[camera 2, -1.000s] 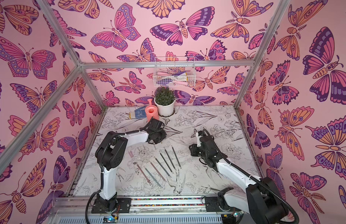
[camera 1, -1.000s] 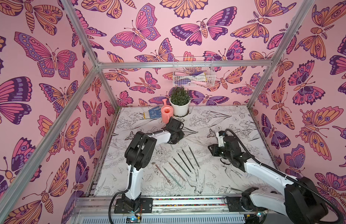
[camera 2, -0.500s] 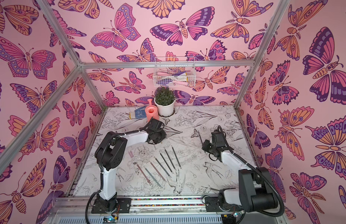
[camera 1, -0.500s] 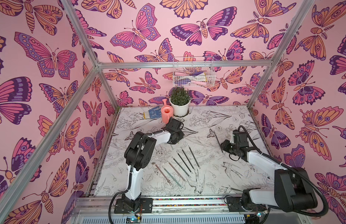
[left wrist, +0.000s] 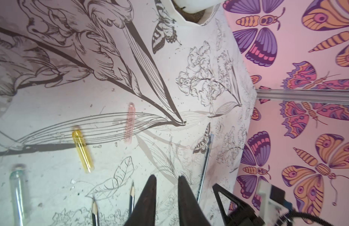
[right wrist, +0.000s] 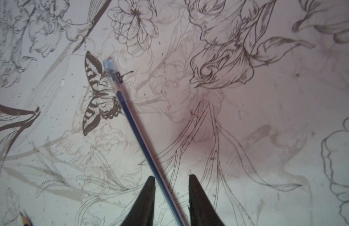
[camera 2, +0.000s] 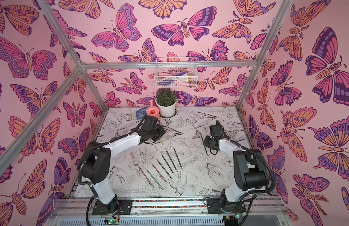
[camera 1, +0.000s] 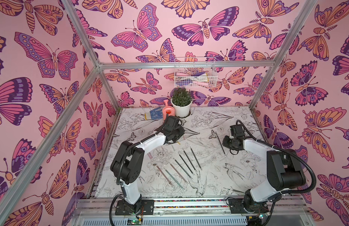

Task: Remove the protective cover of the pencils
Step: Pick up the pencil from the center of the board.

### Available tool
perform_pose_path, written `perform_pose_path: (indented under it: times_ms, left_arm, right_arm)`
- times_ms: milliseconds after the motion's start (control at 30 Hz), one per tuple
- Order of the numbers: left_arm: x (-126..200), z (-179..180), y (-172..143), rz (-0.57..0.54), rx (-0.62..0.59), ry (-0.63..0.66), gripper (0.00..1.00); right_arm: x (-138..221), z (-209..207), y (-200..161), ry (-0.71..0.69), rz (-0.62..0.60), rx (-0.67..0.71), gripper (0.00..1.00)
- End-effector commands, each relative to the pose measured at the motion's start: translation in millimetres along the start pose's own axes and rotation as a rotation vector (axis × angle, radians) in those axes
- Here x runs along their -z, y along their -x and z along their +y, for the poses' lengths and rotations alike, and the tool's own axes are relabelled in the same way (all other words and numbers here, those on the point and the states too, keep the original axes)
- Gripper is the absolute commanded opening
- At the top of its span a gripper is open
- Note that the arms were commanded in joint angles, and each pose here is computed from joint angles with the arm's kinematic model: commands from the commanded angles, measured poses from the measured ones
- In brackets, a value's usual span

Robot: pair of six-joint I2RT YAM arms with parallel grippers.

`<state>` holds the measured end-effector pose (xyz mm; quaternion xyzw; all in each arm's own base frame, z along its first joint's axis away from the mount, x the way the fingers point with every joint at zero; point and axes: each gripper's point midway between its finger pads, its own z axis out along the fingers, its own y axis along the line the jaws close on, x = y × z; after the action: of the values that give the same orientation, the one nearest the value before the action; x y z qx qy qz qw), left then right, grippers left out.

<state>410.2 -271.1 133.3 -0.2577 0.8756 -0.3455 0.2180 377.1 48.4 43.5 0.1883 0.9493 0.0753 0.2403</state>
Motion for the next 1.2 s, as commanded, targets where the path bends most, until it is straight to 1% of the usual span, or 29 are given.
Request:
perform_pose_path:
  times_ms: [0, 167, 333, 400, 533, 700, 800, 967, 1167]
  left_arm:
    - [28.5, -12.5, -5.6, -0.014, 0.007, -0.064, 0.23]
    - [69.5, 5.0, -13.4, -0.074, 0.006, -0.139, 0.28]
    - [97.3, 21.3, -20.5, -0.107, -0.019, -0.164, 0.31]
    - [110.2, 22.5, -21.9, -0.123, -0.021, -0.191, 0.31]
    - [126.3, 28.8, -23.8, -0.150, -0.027, -0.215, 0.33]
    - [141.1, 32.1, -28.6, -0.157, -0.013, -0.256, 0.36]
    - [148.5, 32.8, -29.7, -0.165, -0.013, -0.274, 0.37]
    - [157.1, 33.9, -29.2, -0.184, -0.010, -0.293, 0.39]
    - [158.8, 36.5, -30.9, -0.180, -0.003, -0.299, 0.40]
  right_arm:
    - [-7.2, -3.3, -6.9, -0.080, 0.060, 0.073, 0.33]
    - [-13.6, 14.0, -11.5, -0.083, 0.093, 0.150, 0.31]
    - [-13.8, 19.9, -16.4, -0.078, 0.099, 0.175, 0.33]
    - [-15.3, 19.2, -18.1, -0.083, 0.109, 0.176, 0.33]
    - [-20.2, 17.1, -26.4, -0.090, 0.152, 0.168, 0.35]
    - [-22.9, 17.4, -31.4, -0.089, 0.173, 0.165, 0.36]
    - [-22.4, 20.3, -34.9, -0.089, 0.180, 0.184, 0.32]
    - [-20.7, 27.6, -44.3, -0.106, 0.183, 0.233, 0.19]
    - [-20.9, 33.9, -54.1, -0.134, 0.186, 0.284, 0.15]
